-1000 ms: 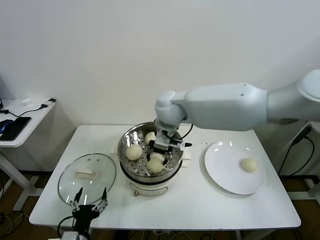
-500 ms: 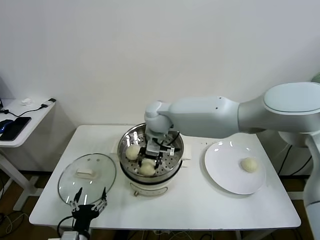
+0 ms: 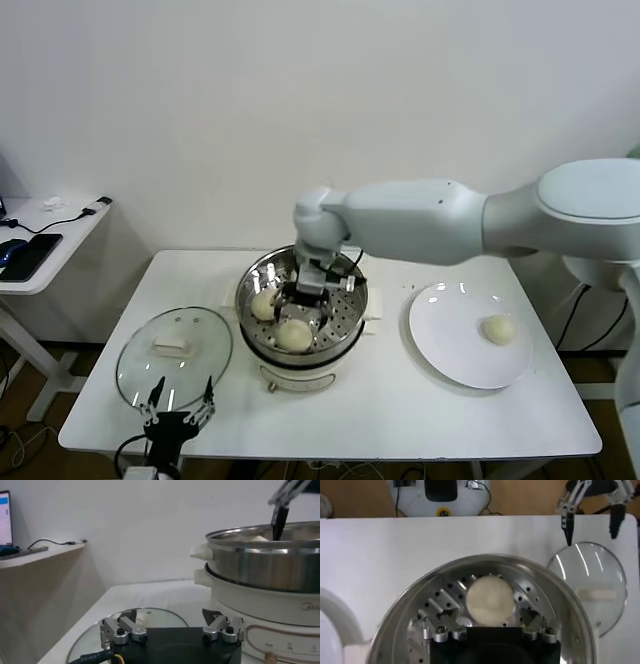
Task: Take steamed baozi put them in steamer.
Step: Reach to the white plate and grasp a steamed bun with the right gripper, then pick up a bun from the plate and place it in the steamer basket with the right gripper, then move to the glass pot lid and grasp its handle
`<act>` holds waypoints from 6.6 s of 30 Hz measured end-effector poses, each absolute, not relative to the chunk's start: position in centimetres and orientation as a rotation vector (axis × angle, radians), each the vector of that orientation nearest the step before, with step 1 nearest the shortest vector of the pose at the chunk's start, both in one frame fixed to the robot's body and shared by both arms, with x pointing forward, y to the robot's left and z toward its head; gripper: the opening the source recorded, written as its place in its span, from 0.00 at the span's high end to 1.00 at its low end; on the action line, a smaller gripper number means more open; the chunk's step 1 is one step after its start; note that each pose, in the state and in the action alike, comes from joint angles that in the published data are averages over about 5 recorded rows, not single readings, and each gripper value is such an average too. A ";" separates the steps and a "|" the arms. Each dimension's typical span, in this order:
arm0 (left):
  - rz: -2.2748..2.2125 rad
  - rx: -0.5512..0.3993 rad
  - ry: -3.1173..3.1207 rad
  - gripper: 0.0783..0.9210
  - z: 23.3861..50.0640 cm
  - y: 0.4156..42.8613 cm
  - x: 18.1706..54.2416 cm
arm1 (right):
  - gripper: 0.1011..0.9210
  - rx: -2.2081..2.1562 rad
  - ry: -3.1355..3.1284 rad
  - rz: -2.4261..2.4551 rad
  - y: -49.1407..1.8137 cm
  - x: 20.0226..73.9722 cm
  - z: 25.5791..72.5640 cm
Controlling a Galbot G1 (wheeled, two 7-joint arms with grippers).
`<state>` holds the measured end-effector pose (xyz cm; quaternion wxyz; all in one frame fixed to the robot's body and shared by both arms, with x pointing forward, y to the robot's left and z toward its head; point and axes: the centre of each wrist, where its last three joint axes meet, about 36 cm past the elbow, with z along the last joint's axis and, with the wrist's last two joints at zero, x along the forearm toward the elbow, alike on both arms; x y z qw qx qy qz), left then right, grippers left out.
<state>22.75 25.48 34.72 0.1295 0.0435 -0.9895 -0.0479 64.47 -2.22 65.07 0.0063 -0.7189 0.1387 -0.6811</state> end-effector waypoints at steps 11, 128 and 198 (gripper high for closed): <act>-0.129 0.133 -2.888 0.12 34.9 25.5 23.1 | 0.12 -2.264 1.159 -2.329 -17.1 68.2 72.4; -0.132 0.139 -2.889 0.12 34.7 25.8 23.8 | 0.41 -2.243 2.385 -2.148 -8.3 63.9 60.5; -0.089 0.218 -3.047 0.12 36.6 28.2 27.6 | 0.12 -0.290 3.079 -0.214 -35.1 44.3 39.3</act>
